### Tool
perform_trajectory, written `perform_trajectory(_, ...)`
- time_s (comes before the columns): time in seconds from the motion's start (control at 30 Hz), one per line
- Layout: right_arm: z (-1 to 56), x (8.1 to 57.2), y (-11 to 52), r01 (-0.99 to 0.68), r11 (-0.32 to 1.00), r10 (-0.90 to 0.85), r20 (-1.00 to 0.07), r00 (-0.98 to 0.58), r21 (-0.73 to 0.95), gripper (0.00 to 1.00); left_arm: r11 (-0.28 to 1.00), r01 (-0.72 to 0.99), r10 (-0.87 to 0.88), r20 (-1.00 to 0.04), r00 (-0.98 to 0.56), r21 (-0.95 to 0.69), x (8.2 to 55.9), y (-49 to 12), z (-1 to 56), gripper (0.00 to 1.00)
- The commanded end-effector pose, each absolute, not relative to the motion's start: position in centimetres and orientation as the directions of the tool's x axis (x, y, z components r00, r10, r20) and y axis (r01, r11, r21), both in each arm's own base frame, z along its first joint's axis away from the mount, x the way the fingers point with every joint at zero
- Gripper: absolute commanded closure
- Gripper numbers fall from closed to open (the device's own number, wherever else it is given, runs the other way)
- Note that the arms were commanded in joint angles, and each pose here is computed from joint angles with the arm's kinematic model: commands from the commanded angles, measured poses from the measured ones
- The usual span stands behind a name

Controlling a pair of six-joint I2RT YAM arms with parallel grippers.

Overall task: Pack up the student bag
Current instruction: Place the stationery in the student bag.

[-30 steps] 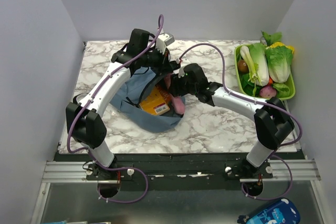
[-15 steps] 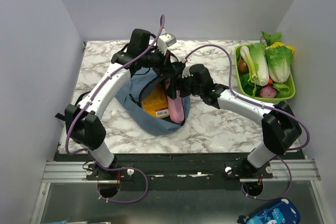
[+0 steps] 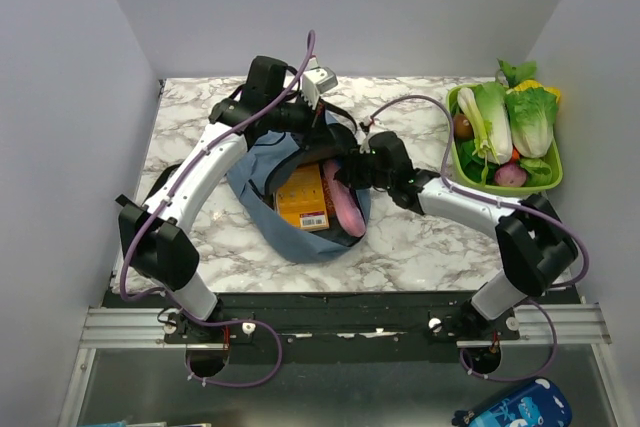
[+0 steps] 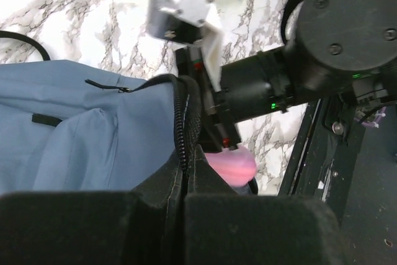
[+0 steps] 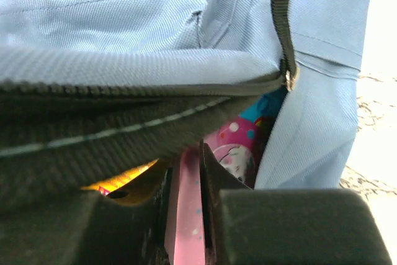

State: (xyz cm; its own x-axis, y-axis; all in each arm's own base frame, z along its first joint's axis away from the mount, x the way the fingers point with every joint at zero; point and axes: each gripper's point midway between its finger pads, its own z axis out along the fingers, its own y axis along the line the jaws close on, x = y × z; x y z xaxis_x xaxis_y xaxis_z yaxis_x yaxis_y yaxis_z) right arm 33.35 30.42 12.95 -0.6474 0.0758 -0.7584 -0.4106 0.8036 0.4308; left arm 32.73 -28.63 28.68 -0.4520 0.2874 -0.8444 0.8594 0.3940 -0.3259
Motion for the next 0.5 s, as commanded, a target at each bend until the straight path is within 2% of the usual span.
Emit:
perform_trajectory(0.0,10.0,34.7,30.5,-0.332,0.854,0.062,-0.713,-0.698,0.400,0.77,0.259,0.927,0.244,-0.910,-0.335,-0.272,29.9,-30.0,33.6,1.00)
perform_trajectory(0.07,10.7,36.8,29.7,-0.260,0.900,0.095,-0.739,-0.667,0.351,0.77,0.253,0.928,0.254,-0.906,-0.338,-0.275,29.6,-30.3,33.4,1.00)
perform_trajectory(0.13,10.9,36.8,28.9,-0.226,0.914,0.100,-0.727,-0.679,0.336,0.74,0.253,0.926,0.262,-0.902,-0.344,-0.280,29.5,-30.3,33.1,1.00)
perform_trajectory(0.2,10.6,35.5,28.1,-0.231,0.912,0.096,-0.724,-0.684,0.339,0.65,0.269,0.923,0.274,-0.897,-0.348,-0.276,29.7,-30.1,32.4,1.00)
perform_trajectory(0.23,12.9,35.0,28.0,-0.260,0.892,0.123,-0.751,-0.649,0.370,0.56,0.274,0.923,0.278,-0.896,-0.346,-0.271,29.7,-30.0,32.1,1.00)
perform_trajectory(0.33,12.5,31.9,26.6,-0.298,0.869,0.118,-0.750,-0.651,0.395,0.40,0.282,0.921,0.284,-0.893,-0.348,-0.269,29.8,-29.9,31.4,1.00)
perform_trajectory(0.4,12.9,29.9,25.8,-0.324,0.851,0.116,-0.750,-0.651,0.413,0.41,0.287,0.918,0.285,-0.890,-0.356,-0.275,29.9,-29.9,31.0,1.00)
perform_trajectory(0.47,14.0,27.9,25.8,-0.371,0.810,0.114,-0.743,-0.659,0.454,0.54,0.293,0.916,0.284,-0.889,-0.358,-0.275,30.2,-29.9,30.9,1.00)
